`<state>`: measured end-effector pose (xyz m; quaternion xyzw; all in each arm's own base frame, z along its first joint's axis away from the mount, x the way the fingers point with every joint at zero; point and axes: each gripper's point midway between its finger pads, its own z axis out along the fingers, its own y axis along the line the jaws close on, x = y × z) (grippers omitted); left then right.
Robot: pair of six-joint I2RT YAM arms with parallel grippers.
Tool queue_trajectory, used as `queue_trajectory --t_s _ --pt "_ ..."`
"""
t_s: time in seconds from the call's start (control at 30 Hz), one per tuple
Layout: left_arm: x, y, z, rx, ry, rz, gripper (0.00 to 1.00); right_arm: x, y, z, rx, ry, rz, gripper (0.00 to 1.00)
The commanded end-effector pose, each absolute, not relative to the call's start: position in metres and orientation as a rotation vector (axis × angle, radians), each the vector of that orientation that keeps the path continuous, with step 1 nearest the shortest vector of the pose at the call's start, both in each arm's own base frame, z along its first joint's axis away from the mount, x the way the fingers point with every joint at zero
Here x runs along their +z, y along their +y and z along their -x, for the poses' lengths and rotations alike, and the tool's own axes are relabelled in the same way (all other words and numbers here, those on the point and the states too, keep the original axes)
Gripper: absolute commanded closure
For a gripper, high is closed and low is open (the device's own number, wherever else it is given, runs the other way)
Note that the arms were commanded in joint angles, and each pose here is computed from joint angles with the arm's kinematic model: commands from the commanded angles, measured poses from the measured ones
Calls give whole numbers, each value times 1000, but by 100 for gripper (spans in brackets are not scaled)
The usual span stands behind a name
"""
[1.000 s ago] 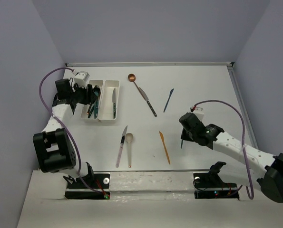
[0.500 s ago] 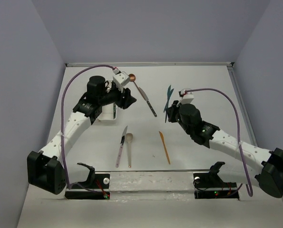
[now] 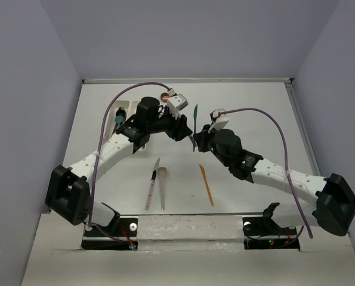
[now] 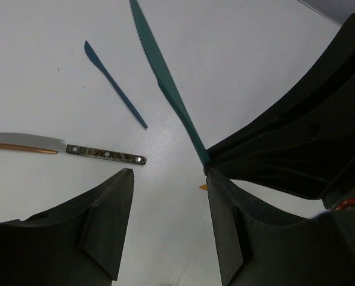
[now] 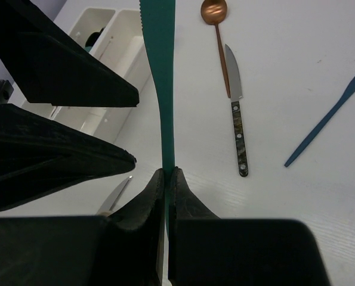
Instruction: Sort the eating utensils into containers
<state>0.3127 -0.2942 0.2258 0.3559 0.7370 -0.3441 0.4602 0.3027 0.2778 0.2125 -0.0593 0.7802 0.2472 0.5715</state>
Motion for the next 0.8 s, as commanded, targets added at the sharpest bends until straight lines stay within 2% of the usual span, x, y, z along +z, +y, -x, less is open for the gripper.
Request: queue_trajectory --t_s 0.0,0.43,0.77 --pt "268 -308 -320 -881 1684 -861 37 251 294 -311 648 1726 114 100" --pt "263 -315 -325 -898 1686 -828 39 247 310 -311 675 1743 157 100" --pt "244 -322 -333 -938 1761 -767 48 246 314 -308 685 1743 170 100"
